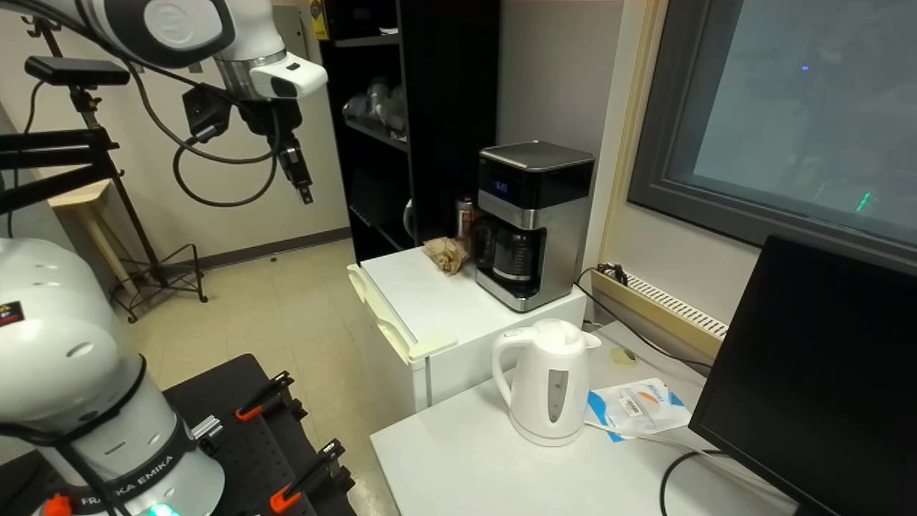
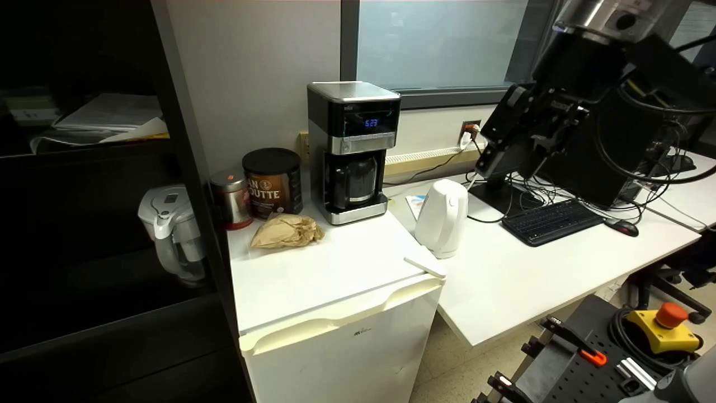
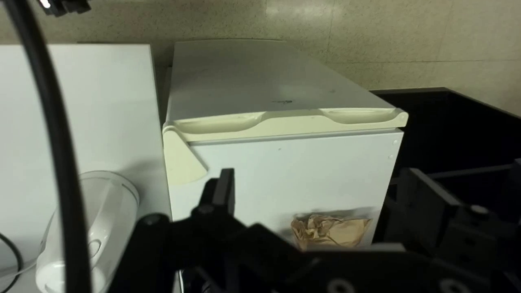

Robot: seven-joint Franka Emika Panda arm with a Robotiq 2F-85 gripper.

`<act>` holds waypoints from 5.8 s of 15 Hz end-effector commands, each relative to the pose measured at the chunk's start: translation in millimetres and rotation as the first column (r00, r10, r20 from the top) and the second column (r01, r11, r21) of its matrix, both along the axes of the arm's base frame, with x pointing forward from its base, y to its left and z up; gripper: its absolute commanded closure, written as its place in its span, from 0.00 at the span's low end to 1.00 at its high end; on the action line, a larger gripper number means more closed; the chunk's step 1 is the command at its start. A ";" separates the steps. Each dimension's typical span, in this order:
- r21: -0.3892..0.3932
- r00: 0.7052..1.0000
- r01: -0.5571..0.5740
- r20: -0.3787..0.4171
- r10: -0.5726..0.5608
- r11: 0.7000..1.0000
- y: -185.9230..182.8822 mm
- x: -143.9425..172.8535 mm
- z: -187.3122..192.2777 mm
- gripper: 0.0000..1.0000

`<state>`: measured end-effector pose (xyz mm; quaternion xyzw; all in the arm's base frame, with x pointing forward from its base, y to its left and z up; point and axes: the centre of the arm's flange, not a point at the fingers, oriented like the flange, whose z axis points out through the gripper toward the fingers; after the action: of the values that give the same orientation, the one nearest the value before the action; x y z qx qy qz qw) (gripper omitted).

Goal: Switch on the coffee machine

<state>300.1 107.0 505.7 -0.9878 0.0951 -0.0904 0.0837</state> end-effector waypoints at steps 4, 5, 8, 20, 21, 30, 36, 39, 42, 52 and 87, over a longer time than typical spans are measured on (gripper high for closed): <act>-0.247 0.989 -0.119 0.061 0.138 0.962 3.6 60.5 -17.9 0.00; -0.280 0.984 -0.132 0.076 0.159 0.951 4.7 66.1 -20.5 0.00; -0.405 0.963 -0.181 0.110 0.244 0.896 13.3 84.8 -29.6 0.00; -0.761 0.753 -0.373 0.084 0.652 0.530 -1.6 154.8 -34.9 0.91; -0.778 0.736 -0.371 0.086 0.671 0.507 -3.9 159.9 -36.5 0.97; -0.846 0.609 -0.326 0.153 0.778 0.422 -6.6 189.7 -62.6 0.99; -0.864 0.566 -0.259 0.226 0.793 0.431 7.8 205.0 -87.3 0.99; -0.866 0.550 -0.210 0.280 0.787 0.454 16.2 210.6 -103.3 0.99; -0.864 0.538 -0.180 0.313 0.782 0.469 19.9 214.1 -121.5 0.99; -0.877 0.549 -0.100 0.345 0.761 0.469 25.8 238.5 -184.5 0.99; -0.852 0.560 -0.044 0.411 0.719 0.522 42.6 286.7 -200.4 0.99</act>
<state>574.5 146.3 308.8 -0.7929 -0.2486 -0.4755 -0.2889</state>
